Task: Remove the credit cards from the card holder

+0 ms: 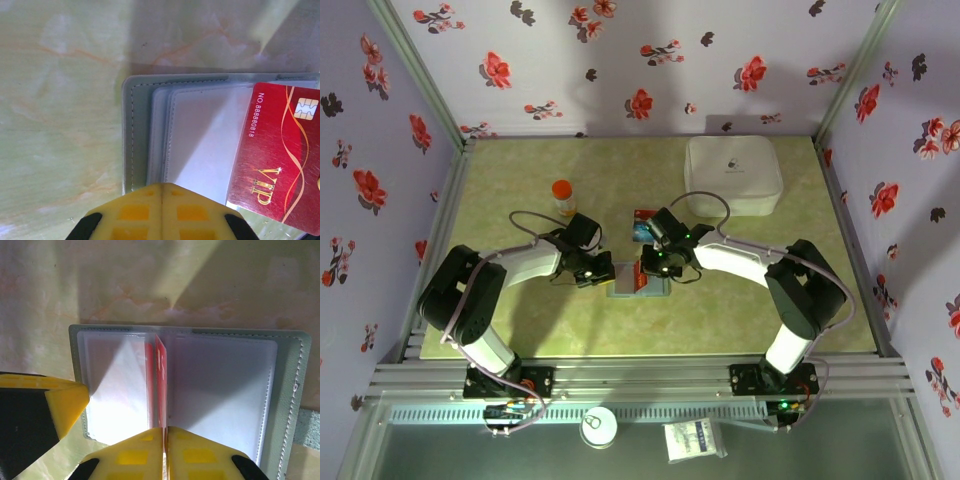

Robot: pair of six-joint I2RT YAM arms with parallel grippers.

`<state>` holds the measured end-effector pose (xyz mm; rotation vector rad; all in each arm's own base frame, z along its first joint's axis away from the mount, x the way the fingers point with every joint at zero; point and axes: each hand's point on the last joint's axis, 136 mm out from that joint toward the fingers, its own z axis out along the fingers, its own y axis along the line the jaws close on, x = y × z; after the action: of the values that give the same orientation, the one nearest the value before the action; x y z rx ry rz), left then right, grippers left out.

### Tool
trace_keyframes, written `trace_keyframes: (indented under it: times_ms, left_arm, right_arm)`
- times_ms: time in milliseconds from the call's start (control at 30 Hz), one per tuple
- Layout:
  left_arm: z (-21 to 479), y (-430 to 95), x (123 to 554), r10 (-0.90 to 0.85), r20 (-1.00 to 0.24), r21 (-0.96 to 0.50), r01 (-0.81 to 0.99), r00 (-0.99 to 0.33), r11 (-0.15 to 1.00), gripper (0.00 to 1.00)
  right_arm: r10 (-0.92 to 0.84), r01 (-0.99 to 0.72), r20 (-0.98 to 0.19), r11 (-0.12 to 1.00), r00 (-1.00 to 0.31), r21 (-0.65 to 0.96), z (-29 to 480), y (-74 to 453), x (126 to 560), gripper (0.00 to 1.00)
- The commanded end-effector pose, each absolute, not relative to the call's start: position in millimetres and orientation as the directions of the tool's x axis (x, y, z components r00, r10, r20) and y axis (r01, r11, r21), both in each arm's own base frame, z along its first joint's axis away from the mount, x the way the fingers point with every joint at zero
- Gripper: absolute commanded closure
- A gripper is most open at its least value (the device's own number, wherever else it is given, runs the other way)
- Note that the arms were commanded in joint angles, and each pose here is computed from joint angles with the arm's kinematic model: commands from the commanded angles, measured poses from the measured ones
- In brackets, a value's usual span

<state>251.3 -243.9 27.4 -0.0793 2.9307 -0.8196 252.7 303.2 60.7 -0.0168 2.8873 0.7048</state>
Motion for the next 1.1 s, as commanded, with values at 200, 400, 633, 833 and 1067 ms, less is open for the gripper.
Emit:
trace_keyframes:
  times_ms: [200,400,633,833,1067]
  left_arm:
    - [24.5,-242.1,252.1,-0.066,-0.083,-0.52,-0.013,-0.994,0.854,1.0]
    - [32.5,-244.9,256.9,-0.071,-0.103,-0.532,-0.006,-0.992,0.847,1.0]
    - [44.1,-244.8,260.4,-0.083,-0.129,-0.54,0.0,-0.988,0.842,1.0]
    - [52.0,-239.8,260.8,-0.101,-0.148,-0.537,-0.006,-0.984,0.843,1.0]
    - [57.7,-231.7,256.0,-0.121,-0.162,-0.529,-0.017,-0.979,0.848,1.0]
  right_arm:
    - [0.033,-0.074,-0.244,0.905,-0.969,0.419,85.0,295.0,259.4,0.96]
    - [-0.047,-0.16,-0.297,0.916,-0.954,0.367,105.4,282.3,263.0,0.99]
    - [-0.281,-0.395,-0.381,0.879,-0.881,0.266,126.5,270.3,274.7,0.98]
    - [-0.566,-0.658,-0.447,0.749,-0.693,0.071,131.4,260.5,288.0,1.0]
    - [-0.831,-0.896,-0.457,0.42,-0.316,-0.144,137.1,259.4,297.1,0.99]
